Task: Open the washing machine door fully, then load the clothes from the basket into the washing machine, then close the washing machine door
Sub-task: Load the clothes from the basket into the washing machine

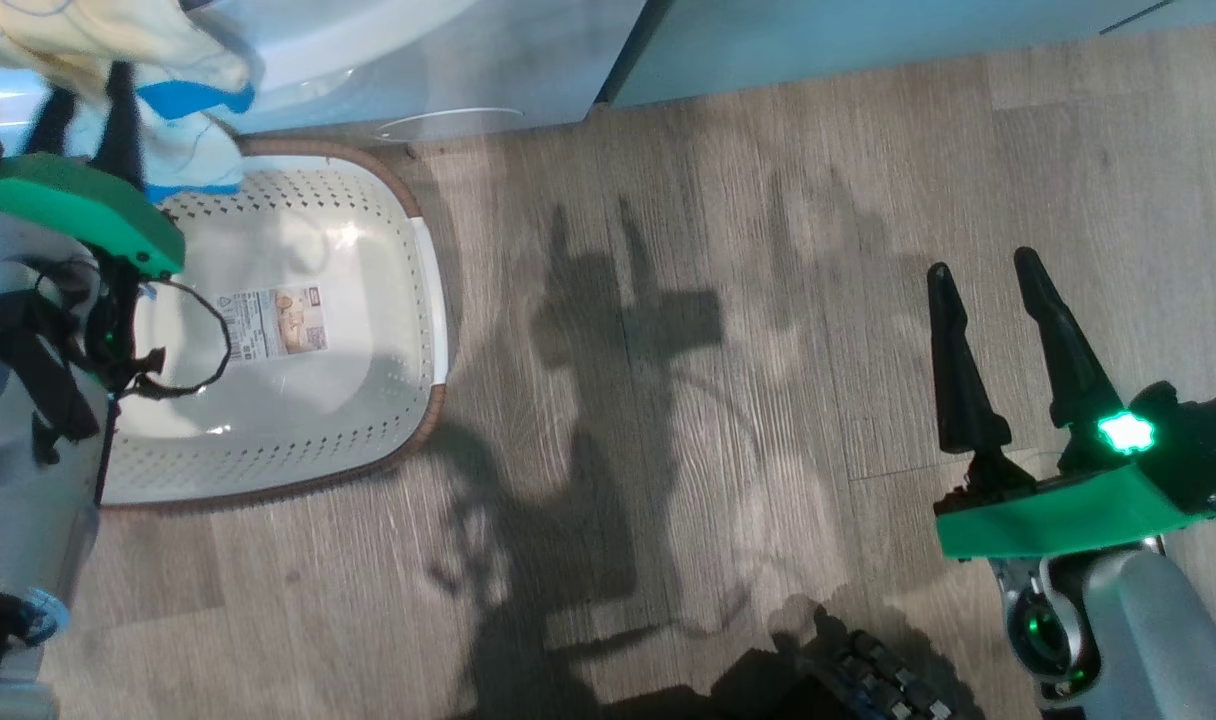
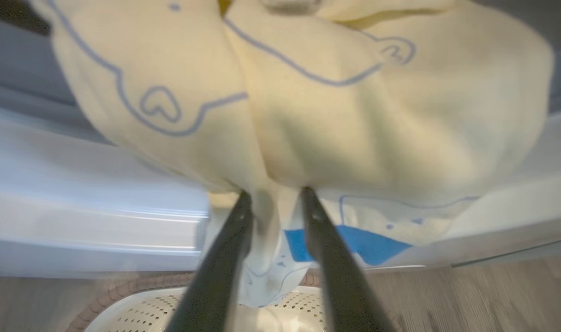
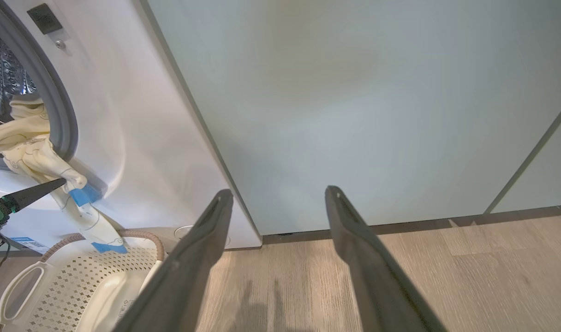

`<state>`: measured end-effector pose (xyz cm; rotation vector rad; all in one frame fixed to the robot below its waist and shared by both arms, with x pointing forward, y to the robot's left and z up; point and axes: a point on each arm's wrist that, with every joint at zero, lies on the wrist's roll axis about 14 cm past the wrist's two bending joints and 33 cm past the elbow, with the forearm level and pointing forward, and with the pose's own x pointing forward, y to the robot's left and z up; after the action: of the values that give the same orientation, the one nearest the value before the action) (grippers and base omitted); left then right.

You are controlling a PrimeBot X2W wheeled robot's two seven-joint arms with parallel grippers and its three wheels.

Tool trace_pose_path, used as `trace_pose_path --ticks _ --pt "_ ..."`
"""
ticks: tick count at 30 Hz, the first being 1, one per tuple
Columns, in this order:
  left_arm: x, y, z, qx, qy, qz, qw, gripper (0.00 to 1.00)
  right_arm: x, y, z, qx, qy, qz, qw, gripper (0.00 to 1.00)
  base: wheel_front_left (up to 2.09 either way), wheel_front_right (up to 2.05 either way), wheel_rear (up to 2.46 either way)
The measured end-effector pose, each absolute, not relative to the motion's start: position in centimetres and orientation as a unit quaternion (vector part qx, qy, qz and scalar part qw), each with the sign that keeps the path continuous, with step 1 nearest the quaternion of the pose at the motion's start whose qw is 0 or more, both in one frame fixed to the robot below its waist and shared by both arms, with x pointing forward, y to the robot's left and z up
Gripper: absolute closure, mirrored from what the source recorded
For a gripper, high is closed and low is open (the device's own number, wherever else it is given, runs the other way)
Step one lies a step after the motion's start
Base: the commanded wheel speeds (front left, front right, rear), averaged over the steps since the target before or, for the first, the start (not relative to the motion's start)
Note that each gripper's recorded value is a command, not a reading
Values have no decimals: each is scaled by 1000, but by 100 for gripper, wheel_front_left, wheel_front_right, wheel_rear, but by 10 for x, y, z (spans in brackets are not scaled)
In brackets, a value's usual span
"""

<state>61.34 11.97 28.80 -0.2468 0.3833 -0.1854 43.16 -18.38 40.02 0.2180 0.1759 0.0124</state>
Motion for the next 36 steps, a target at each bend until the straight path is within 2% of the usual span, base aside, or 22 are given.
trace_pose_path --ticks 15,22,27,36 --pt "610 115 301 -118 187 -117 968 100 436 -178 402 118 82 13 990 0 0 0 0" --pt "586 125 311 -99 216 -127 963 100 439 -176 408 122 71 17 990 0 0 0 0" --pt "584 141 340 -65 211 -128 967 100 441 -174 411 125 66 21 990 0 0 0 0" --pt "610 145 408 -22 170 -141 975 100 436 -178 414 133 66 11 989 0 0 0 0"
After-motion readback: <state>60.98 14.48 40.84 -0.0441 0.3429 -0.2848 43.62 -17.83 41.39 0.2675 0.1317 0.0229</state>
